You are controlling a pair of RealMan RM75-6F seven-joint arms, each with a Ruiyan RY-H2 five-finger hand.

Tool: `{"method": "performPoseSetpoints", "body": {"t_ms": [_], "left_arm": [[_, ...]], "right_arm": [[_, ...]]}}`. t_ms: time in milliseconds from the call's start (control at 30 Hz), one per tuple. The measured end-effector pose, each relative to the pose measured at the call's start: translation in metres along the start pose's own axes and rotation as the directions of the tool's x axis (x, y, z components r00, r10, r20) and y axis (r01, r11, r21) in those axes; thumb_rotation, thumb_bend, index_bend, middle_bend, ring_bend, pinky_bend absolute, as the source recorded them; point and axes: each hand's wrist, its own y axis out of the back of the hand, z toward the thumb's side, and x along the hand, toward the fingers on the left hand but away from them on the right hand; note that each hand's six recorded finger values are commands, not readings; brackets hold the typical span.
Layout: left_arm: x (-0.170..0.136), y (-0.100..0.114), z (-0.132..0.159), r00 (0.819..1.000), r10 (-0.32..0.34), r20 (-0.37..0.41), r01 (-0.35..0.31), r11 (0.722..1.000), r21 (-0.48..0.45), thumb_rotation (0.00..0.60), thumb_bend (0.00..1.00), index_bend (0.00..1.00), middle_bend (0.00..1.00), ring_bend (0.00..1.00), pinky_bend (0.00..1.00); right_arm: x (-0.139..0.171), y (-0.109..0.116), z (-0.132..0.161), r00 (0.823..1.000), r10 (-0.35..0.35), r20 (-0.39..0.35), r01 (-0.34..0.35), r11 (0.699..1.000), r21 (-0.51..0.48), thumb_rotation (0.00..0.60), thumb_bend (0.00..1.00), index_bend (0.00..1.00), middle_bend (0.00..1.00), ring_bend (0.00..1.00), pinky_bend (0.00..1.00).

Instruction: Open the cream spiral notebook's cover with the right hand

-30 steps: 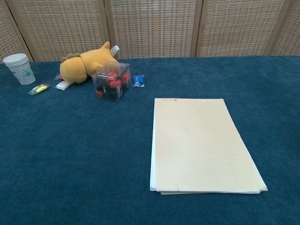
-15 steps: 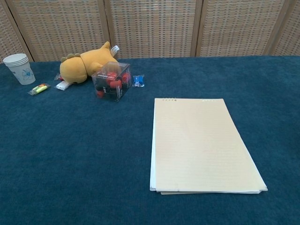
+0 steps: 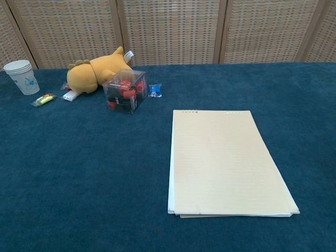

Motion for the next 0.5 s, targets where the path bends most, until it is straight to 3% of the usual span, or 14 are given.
{"method": "performPoseSetpoints", "body": {"t_ms": [300,500], "left_arm": [[-0.001,0.002,0.001,1.000,0.005,0.006,-0.005,1.000,-0.005,0.600,0.01,0.00,0.00,0.00,0.06],[-0.001,0.002,0.001,1.000,0.009,0.006,-0.009,1.000,-0.008,0.600,0.01,0.00,0.00,0.00,0.06]], "right_arm": [[0.005,-0.028,0.047,0.984,0.091,-0.156,-0.100,0.994,-0.048,0.600,0.03,0.00,0.00,0.00,0.00],[-0.003,-0.049,0.064,0.974,0.135,-0.180,-0.152,0.985,-0.087,0.600,0.03,0.00,0.00,0.00,0.00]]}}
